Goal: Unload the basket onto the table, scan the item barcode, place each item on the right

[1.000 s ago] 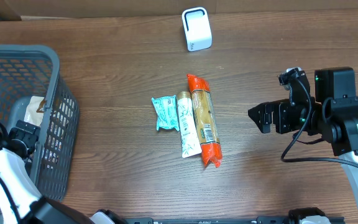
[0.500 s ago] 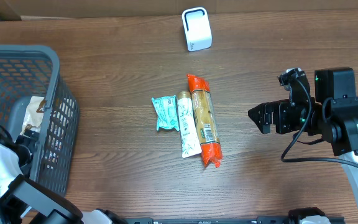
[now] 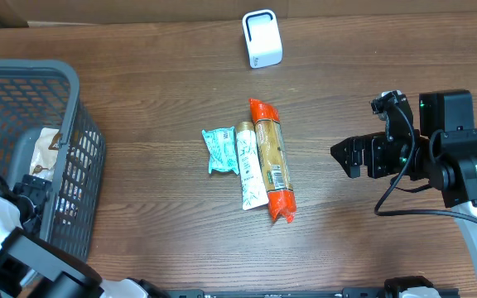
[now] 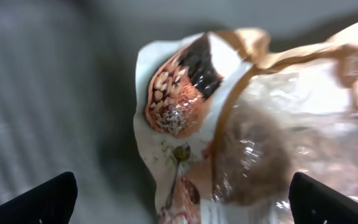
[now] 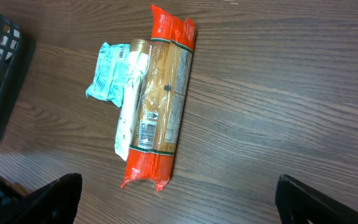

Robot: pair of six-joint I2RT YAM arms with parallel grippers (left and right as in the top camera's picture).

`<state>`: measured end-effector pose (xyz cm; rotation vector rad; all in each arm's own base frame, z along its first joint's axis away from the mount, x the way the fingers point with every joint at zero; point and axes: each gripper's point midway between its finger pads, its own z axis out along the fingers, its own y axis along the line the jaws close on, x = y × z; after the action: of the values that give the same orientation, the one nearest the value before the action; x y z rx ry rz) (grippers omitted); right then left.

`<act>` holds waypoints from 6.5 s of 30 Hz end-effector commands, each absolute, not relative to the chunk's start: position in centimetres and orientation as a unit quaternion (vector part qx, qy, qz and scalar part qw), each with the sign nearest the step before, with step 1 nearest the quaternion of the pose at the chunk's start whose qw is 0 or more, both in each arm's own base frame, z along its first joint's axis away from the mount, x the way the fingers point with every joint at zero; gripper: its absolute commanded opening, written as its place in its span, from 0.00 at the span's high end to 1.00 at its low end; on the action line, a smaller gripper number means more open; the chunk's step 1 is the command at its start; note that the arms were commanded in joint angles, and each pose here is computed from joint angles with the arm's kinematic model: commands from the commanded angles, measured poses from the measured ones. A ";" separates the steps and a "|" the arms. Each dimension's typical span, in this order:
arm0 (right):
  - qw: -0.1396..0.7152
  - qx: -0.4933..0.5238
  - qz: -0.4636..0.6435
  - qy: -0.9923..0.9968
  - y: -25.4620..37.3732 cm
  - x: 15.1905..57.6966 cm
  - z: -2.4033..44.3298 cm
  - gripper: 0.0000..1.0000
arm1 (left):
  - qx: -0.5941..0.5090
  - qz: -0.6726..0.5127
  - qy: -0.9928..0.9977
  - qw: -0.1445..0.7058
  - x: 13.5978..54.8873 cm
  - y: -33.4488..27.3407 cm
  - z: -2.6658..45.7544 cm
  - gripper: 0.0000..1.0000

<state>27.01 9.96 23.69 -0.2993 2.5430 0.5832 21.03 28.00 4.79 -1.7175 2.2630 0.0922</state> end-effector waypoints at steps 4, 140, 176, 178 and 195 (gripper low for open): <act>0.269 -0.112 0.214 0.932 9.9 27.4 24.7 0.00 | -0.601 0.017 0.790 0.120 21.1 27.9 2.0 0.00; 0.247 -0.110 0.223 0.937 10.4 28.7 23.1 0.00 | -0.288 0.153 0.942 0.078 25.3 27.5 4.1 0.00; 0.249 -0.110 0.223 0.936 10.4 28.8 23.2 0.00 | -0.317 0.124 0.939 0.056 26.8 28.2 5.5 0.62; 0.249 -0.110 0.223 0.936 10.4 28.8 23.2 0.00 | -0.318 0.124 0.938 0.057 26.9 28.3 5.9 0.66; 0.250 -0.110 0.223 0.936 10.4 28.9 23.2 0.00 | -0.267 0.065 0.959 0.075 28.6 26.2 6.0 0.24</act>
<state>28.42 10.23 22.15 -0.2938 2.5833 0.6012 27.45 26.85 6.10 -0.8875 2.8619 0.2540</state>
